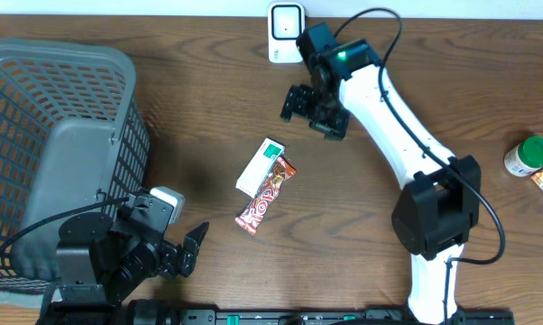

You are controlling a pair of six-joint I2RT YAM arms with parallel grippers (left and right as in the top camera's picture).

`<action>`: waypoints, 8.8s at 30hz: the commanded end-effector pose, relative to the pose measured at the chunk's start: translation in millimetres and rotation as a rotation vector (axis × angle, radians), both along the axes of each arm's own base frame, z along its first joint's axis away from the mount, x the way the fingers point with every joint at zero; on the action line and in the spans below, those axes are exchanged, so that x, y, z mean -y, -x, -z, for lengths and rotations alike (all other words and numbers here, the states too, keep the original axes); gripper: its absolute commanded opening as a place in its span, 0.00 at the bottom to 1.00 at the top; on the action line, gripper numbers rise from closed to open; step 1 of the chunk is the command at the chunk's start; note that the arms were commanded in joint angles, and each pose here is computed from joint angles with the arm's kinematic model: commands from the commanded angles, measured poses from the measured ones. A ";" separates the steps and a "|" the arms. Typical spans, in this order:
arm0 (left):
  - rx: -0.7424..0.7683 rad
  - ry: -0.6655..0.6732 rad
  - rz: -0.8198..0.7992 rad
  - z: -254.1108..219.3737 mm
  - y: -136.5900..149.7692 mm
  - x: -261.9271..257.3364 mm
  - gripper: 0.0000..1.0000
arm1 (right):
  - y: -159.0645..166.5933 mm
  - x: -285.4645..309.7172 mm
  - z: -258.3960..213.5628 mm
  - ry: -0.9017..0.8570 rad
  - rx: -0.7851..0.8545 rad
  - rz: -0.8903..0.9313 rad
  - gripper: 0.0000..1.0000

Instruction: Scan the item barcode

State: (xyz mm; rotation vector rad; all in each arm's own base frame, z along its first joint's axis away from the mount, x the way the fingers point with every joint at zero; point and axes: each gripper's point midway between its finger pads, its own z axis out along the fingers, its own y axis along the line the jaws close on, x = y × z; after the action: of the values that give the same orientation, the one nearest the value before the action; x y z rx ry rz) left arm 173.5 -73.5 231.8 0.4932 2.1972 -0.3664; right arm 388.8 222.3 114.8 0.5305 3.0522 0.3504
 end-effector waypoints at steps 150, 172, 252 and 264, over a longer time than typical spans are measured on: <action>0.004 -0.001 0.022 0.7 1.0 2.4 0.87 | -309.7 48.6 6.9 -0.733 1.085 0.747 0.28; 0.004 -0.001 0.022 0.7 1.0 2.4 0.87 | -305.8 33.1 1.4 -0.808 1.081 0.825 0.32; 0.004 -0.001 0.022 0.7 1.0 2.4 0.87 | -138.9 -6.6 129.1 -0.131 0.231 0.418 0.01; 0.004 -0.001 0.022 0.7 0.9 2.4 0.87 | -131.1 10.8 87.4 -0.076 0.252 0.437 0.01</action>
State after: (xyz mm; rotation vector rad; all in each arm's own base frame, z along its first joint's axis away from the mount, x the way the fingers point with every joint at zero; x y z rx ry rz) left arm 173.3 -74.0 231.0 0.4944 2.1988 -0.3706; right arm 524.7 224.6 12.8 1.0211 2.6158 0.5401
